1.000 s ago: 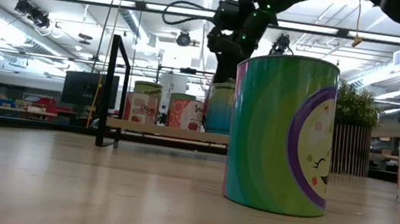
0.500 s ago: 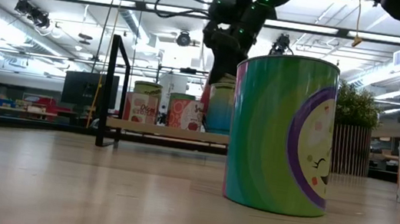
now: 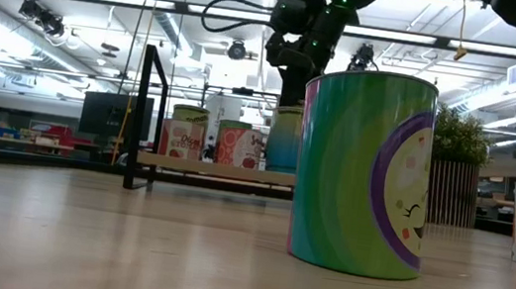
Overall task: Pick and place cans onto a shelf
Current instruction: Put the canned pineapple on the shelf
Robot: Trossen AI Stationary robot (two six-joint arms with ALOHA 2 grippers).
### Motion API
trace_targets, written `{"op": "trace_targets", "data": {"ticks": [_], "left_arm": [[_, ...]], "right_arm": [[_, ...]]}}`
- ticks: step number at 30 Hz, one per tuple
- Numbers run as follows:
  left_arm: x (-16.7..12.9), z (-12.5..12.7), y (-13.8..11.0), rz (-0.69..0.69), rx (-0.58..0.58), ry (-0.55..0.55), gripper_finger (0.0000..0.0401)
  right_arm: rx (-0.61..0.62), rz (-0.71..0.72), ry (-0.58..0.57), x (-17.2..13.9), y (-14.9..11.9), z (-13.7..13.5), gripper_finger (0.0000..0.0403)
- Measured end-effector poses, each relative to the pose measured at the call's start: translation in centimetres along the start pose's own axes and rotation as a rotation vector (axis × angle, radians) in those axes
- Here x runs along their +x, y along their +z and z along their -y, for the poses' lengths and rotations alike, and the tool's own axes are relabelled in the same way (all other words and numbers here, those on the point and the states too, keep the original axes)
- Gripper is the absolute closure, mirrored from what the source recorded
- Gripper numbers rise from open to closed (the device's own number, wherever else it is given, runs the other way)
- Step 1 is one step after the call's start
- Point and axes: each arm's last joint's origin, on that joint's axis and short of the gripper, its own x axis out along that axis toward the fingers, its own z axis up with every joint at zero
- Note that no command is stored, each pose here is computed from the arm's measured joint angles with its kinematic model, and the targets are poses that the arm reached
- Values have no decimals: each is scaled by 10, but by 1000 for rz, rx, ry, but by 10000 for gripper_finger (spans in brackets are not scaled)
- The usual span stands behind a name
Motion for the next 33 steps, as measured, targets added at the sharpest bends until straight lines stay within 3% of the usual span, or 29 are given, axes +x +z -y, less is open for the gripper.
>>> {"op": "trace_targets", "data": {"ticks": [7,24,33], "left_arm": [[0,0,0,0,0,0,323],[0,0,0,0,0,0,323],[0,0,0,0,1,0,323]], "right_arm": [[63,39,17,13,-1,6,79],[80,32,68,22,-5,4,79],[79,53,100,22,-3,3,40]]}}
